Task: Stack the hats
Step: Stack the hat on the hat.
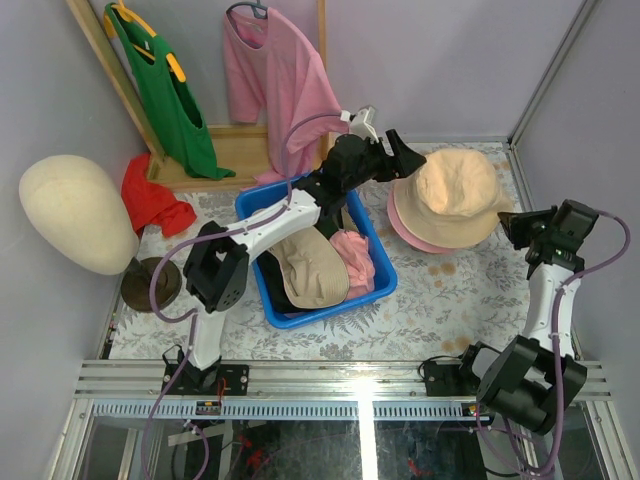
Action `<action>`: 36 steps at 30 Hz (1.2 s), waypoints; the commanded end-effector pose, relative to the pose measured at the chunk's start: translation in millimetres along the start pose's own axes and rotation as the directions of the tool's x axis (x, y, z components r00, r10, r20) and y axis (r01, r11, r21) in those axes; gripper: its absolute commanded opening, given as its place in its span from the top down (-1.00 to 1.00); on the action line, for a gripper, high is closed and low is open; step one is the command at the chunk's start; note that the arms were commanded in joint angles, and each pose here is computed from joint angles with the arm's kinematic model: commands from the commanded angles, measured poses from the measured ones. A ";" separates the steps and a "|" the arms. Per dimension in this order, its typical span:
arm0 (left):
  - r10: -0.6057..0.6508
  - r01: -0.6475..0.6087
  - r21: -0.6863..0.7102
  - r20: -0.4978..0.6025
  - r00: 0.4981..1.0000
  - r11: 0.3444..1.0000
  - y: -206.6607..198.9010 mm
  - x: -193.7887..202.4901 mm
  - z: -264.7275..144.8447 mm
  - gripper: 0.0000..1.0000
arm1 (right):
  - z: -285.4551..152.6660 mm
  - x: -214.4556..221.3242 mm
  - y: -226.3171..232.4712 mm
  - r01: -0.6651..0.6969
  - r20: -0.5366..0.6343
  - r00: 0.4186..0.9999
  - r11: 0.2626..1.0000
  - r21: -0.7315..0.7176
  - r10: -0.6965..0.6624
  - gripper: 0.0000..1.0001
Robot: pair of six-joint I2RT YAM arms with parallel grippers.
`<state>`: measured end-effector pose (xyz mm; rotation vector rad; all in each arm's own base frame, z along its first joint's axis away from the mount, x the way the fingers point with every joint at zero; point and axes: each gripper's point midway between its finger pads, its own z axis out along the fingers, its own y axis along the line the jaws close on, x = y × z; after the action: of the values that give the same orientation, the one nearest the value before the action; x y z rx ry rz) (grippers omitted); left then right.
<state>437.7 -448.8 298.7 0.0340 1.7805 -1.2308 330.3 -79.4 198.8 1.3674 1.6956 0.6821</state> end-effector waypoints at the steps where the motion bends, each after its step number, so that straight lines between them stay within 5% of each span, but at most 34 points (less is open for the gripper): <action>1: -0.045 0.043 0.049 0.032 0.998 0.998 -11.3 -12.8 13.5 -0.49 | 1.8 -18.5 9.3 0.047 0.053 0.997 0.999 -0.001 -0.046 1.00; 16: -0.090 0.089 -0.010 -0.017 0.996 0.996 5.8 11.0 43.4 -0.44 | -1.9 -39.6 72.3 0.112 0.057 0.993 0.988 -0.110 -0.106 0.84; 36: -0.127 0.111 -0.180 -0.080 0.989 0.977 49.0 38.4 36.8 -0.38 | 36.3 -5.8 -3.1 0.105 -0.073 0.992 0.992 0.070 -0.099 0.94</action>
<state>461.8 -474.9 256.3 -0.0809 1.9184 -1.2269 364.6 -89.3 196.5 1.3107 1.8022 0.6574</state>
